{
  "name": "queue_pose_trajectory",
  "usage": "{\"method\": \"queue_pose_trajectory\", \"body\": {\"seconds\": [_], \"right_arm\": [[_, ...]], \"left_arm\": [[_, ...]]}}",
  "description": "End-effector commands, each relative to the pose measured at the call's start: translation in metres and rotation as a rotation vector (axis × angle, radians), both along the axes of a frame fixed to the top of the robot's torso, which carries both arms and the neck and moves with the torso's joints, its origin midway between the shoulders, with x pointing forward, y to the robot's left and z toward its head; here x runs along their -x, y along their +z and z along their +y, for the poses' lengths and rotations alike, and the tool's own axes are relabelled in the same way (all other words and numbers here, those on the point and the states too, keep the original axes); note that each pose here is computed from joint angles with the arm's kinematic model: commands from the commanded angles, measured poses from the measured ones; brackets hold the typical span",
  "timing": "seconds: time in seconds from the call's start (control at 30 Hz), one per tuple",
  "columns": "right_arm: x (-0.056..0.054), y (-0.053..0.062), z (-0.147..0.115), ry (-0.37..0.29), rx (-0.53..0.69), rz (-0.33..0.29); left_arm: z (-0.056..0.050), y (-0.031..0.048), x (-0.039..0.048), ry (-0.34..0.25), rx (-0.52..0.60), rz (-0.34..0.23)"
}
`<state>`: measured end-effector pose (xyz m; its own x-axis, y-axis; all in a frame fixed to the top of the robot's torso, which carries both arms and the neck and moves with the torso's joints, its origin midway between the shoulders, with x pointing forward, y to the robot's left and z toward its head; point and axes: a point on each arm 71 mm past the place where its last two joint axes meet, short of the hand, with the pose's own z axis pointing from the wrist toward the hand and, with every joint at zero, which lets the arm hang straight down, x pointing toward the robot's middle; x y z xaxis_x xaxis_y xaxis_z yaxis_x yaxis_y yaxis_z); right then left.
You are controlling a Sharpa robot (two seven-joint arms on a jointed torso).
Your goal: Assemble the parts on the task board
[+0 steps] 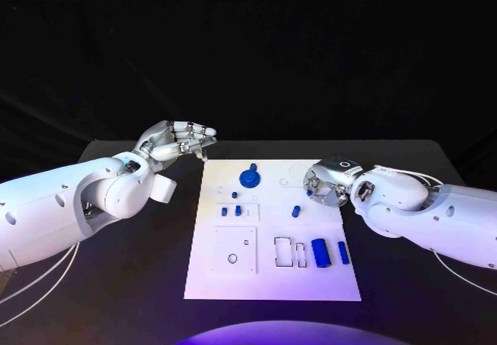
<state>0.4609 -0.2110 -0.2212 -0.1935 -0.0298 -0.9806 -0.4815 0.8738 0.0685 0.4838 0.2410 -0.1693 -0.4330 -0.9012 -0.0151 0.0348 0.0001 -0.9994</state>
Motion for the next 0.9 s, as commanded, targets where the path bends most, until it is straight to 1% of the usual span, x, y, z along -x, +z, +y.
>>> {"method": "queue_pose_trajectory", "body": {"seconds": [0.03, 0.27, 0.6, 0.73, 0.9], "right_arm": [[0.001, -0.004, 0.002, 0.005, 0.019, 0.004], [0.001, -0.006, 0.005, 0.007, 0.02, 0.011], [0.002, -0.014, 0.008, 0.002, 0.04, 0.038], [0.003, -0.014, 0.008, -0.003, 0.043, 0.024], [0.003, -0.012, 0.008, -0.013, 0.035, -0.008]], "left_arm": [[-0.001, 0.0017, 0.0003, -0.008, 0.016, -0.006], [-0.001, 0.0014, 0.0003, -0.009, 0.014, -0.001], [-0.001, 0.0012, 0.001, -0.015, 0.01, 0.003], [-0.001, 0.001, 0.0012, -0.017, 0.007, 0.005], [-0.001, 0.0008, 0.0015, -0.021, 0.002, 0.007]]}}
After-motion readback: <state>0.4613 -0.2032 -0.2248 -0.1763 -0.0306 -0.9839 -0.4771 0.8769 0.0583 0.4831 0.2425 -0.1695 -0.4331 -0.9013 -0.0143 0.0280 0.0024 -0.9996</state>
